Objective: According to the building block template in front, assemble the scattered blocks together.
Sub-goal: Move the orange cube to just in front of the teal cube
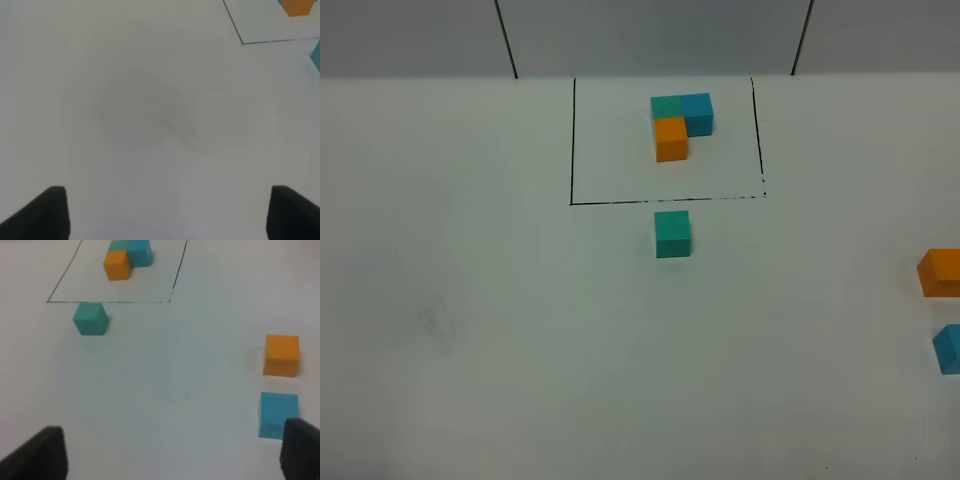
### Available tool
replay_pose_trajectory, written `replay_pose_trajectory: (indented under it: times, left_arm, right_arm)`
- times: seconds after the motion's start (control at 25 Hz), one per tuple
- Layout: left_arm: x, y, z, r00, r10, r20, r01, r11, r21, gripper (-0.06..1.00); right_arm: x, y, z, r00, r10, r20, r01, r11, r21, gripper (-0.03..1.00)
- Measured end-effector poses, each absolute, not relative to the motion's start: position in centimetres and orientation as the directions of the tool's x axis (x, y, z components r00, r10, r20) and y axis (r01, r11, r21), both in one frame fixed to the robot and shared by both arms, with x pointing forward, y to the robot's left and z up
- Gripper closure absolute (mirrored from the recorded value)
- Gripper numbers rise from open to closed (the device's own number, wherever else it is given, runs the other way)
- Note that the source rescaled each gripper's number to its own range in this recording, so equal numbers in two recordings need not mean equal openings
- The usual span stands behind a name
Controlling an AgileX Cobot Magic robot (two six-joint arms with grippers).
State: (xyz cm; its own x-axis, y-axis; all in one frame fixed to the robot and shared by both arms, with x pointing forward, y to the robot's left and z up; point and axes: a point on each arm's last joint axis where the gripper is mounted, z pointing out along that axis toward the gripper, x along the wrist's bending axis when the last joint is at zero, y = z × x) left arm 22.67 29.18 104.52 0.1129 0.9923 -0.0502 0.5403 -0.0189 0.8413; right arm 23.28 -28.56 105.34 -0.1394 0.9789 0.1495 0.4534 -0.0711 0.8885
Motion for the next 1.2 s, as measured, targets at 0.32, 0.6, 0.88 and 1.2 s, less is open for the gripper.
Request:
replay_pose_trajectory:
  times: [0.32,0.6,0.88,1.2]
  left_arm:
    - [22.62,28.66,104.57,0.199,0.980,-0.022,0.525,-0.087,0.847,0.17]
    - [22.60,28.57,104.58,0.208,0.978,-0.027,0.524,-0.088,0.847,0.17]
    - [22.60,28.56,104.58,0.208,0.978,-0.027,0.524,-0.088,0.847,0.17]
    - [22.60,28.56,104.58,0.208,0.978,-0.027,0.524,-0.088,0.847,0.17]
  right_arm:
    - [23.28,-28.56,105.34,-0.140,0.979,0.150,0.453,-0.071,0.888,0.24]
    - [23.28,-28.56,105.34,-0.140,0.979,0.150,0.453,-0.071,0.888,0.24]
    - [23.28,-28.56,105.34,-0.140,0.979,0.150,0.453,-0.071,0.888,0.24]
    - [23.28,-28.56,105.34,-0.140,0.979,0.150,0.453,-0.071,0.888,0.24]
